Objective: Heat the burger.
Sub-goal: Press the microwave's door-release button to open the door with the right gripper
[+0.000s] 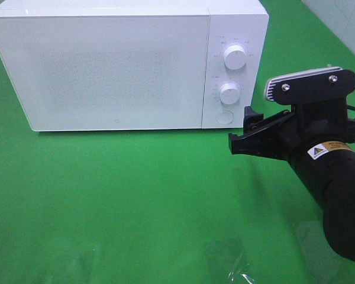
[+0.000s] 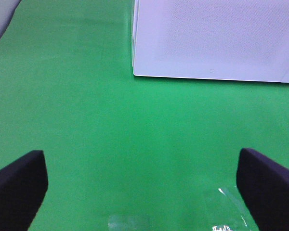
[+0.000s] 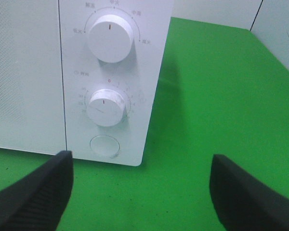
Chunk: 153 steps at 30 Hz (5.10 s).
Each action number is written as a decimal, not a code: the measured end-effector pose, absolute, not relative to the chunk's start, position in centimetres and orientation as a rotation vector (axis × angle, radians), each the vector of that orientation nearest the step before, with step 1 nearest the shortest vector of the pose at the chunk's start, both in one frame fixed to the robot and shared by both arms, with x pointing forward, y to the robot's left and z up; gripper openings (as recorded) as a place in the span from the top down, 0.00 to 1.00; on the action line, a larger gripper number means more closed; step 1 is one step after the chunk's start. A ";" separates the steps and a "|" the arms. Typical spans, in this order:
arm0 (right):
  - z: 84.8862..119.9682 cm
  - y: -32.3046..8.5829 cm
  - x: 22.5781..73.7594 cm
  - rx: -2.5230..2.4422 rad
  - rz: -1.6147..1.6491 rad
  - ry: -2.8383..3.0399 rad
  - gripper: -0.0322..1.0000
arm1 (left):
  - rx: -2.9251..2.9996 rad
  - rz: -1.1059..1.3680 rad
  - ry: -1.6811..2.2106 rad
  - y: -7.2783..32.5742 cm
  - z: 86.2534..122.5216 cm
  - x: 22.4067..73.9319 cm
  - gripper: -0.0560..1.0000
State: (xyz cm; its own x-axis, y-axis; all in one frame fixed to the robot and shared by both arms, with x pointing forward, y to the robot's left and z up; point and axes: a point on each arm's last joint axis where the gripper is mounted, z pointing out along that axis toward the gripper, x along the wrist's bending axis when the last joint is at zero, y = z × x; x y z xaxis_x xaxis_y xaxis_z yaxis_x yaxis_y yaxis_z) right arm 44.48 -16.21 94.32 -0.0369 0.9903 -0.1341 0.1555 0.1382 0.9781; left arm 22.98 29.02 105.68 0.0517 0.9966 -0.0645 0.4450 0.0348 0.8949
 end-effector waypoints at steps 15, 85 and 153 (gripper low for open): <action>94.0 -15.8 44.6 1.295 1.190 1.329 0.27 | 1.527 0.868 1.509 29.0 105.7 23.0 0.01; 88.4 -14.1 53.2 2.698 1.812 0.205 0.97 | 1.527 0.868 1.509 29.0 105.7 23.0 0.01; 84.7 -12.6 59.6 2.580 1.821 0.019 0.97 | 1.527 0.868 1.509 29.0 105.7 23.0 0.01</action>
